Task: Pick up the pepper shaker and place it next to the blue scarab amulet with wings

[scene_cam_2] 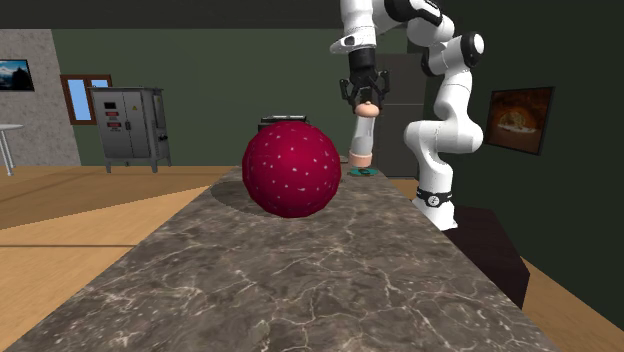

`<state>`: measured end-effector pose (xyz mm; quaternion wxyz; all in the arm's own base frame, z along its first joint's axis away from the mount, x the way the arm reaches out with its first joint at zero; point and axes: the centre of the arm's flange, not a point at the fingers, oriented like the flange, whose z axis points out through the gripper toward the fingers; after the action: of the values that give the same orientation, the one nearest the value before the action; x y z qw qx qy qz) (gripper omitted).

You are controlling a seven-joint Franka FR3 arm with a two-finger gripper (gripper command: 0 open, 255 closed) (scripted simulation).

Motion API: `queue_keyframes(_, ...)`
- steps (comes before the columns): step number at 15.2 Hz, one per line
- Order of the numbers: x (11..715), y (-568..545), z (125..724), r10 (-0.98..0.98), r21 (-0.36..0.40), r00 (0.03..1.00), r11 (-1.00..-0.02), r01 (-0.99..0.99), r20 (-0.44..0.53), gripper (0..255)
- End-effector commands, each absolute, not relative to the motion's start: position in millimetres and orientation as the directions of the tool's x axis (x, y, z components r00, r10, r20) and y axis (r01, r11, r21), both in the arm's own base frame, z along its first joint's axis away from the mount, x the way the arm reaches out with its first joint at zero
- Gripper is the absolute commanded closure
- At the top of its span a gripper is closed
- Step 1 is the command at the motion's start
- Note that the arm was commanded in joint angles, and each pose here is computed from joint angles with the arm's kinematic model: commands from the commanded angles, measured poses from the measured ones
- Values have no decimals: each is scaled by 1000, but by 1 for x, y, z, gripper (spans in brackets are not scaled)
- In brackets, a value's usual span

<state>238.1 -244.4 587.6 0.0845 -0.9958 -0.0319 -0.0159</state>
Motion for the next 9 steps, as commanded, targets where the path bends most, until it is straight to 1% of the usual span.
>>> queue_keyframes(1,238,-245,577,61,-167,997,-984,66,37,255)
queue_keyframes(9,238,-245,534,61,-167,997,-984,66,37,255)
